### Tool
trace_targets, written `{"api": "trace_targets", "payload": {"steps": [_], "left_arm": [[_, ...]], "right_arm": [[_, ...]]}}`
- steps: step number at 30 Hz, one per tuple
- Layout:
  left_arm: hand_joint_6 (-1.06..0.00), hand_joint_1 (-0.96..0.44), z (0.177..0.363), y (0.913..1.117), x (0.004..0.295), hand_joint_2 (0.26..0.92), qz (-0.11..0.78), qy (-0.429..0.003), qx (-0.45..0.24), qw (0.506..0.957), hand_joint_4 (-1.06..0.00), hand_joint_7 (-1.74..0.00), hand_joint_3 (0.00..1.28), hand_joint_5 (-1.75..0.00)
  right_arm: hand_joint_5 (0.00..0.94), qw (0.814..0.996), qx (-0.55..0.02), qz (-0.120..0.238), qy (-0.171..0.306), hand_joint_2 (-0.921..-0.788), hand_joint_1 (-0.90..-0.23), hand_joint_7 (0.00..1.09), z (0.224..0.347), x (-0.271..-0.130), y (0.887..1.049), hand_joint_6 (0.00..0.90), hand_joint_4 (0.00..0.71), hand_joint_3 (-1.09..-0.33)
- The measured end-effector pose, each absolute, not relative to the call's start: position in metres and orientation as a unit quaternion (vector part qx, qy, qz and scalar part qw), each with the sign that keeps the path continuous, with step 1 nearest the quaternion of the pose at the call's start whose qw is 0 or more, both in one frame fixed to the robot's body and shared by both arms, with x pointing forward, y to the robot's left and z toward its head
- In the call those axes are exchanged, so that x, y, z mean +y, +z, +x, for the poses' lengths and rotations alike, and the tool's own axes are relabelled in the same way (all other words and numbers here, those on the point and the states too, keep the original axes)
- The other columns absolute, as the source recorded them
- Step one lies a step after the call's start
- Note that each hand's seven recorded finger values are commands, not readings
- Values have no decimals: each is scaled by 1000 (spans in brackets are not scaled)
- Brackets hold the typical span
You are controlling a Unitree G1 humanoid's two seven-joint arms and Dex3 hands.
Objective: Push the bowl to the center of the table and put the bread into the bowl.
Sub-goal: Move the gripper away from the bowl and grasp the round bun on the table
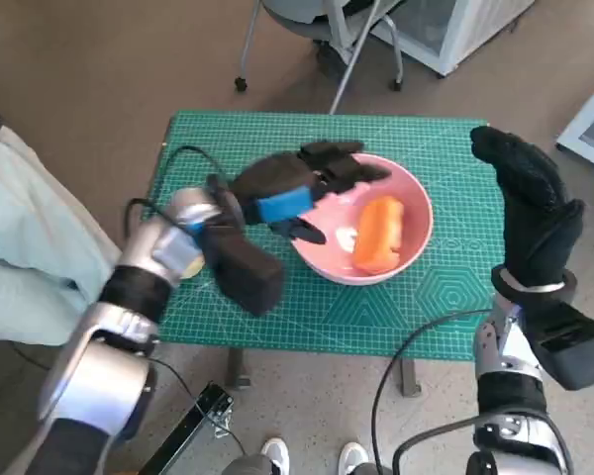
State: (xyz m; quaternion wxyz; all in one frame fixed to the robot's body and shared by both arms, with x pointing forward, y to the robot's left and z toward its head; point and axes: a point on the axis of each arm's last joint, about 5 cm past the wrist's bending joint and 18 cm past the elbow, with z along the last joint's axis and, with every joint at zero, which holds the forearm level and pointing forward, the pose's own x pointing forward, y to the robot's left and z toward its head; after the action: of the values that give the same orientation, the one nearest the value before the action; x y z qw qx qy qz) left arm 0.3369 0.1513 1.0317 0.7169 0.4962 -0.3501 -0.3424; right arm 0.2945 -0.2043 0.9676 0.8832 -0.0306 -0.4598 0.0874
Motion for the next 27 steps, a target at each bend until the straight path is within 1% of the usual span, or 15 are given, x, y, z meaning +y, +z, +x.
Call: {"api": "trace_targets", "payload": {"steps": [4,8,12,15,19,23,27], "left_arm": [[-158,-333,328,1038,178,805,496,-317,-356,726,-206,-270,0,-18],[-196,-270,316,1043,204,783,499,-295,-334,743,-237,-255,0,-19],[-206,-267,303,1045,230,785,511,-278,-290,760,-230,-233,3,-9],[-227,-272,296,1041,245,792,524,-269,-251,768,-217,-182,3,-3],[-244,-255,288,1030,265,795,535,-264,-188,780,-203,-133,1,-1],[-247,-233,284,1021,276,791,535,-262,-130,793,-193,-107,0,0],[-251,-217,282,1015,281,788,530,-258,-94,802,-189,-88,0,0]], "right_arm": [[2,883,-459,-28,88,-921,-571,898,295,-205,967,-1,351,-834],[2,884,-458,-28,88,-921,-568,900,295,-205,967,-1,351,-836],[2,884,-458,-27,89,-921,-569,900,295,-205,967,-1,351,-836],[1,884,-458,-25,90,-921,-571,900,296,-205,967,-1,350,-836],[1,884,-457,-23,92,-921,-572,897,296,-205,967,-1,349,-835],[0,884,-457,-23,98,-921,-573,893,298,-204,968,-1,348,-834],[1,883,-457,-24,104,-921,-580,889,300,-204,969,0,349,-830]]}}
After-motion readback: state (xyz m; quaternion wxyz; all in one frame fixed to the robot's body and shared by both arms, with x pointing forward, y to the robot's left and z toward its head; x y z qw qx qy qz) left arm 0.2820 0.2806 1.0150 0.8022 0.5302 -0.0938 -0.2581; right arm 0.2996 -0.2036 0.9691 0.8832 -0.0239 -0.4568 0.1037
